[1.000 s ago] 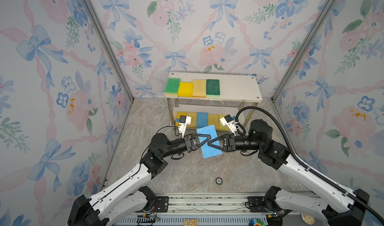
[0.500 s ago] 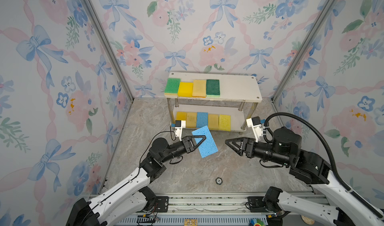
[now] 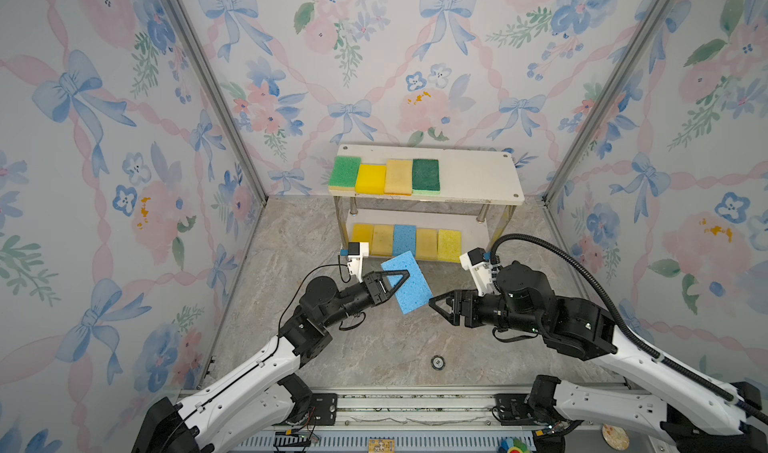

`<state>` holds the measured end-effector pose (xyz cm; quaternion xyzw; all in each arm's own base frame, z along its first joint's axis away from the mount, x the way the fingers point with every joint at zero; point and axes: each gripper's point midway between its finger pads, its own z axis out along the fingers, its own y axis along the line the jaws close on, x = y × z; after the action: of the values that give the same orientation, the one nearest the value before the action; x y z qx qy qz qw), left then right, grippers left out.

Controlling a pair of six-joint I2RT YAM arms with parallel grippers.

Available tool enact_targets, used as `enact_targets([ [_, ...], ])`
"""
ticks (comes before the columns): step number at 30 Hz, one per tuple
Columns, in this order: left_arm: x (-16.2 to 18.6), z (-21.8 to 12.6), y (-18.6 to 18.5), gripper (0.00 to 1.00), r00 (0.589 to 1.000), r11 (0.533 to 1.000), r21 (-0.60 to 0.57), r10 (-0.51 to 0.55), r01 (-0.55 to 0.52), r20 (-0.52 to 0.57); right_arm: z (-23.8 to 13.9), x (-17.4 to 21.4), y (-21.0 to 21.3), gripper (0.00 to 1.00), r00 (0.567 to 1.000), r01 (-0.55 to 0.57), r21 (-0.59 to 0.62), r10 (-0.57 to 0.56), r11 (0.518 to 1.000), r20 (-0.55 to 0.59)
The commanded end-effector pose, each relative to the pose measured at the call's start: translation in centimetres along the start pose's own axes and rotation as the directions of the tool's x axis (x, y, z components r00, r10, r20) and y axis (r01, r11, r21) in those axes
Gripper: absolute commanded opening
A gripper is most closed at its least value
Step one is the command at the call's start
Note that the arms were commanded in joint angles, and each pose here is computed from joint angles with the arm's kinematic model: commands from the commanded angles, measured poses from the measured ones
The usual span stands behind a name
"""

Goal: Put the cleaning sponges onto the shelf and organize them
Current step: 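Open the left gripper to release the blue sponge to the right gripper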

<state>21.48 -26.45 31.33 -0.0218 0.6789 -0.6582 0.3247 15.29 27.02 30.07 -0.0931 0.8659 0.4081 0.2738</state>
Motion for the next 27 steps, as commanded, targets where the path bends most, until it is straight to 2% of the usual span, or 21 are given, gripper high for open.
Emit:
enact_targets([
  [1,0.2,-0.09,0.37,0.0,1.0,1.0,-0.008,-0.009,0.009,-0.005,0.07,-0.67,1.37,0.67,0.999,0.029,-0.03,-0.028,0.999,0.018],
  [13,0.64,0.07,0.59,0.0,1.0,1.0,-0.012,-0.009,0.008,-0.03,0.48,-1.06,1.59,0.53,0.999,0.037,-0.022,-0.037,0.999,0.026],
  [21,0.76,0.23,0.44,0.0,0.999,1.0,-0.011,-0.008,0.007,-0.037,0.96,-0.94,1.88,0.41,0.999,0.04,-0.033,-0.039,0.999,0.012],
  [27,0.88,0.29,0.23,0.0,0.999,1.0,-0.006,-0.007,0.007,-0.042,1.04,-0.87,1.81,0.35,0.999,0.038,-0.034,-0.037,0.999,0.012],
])
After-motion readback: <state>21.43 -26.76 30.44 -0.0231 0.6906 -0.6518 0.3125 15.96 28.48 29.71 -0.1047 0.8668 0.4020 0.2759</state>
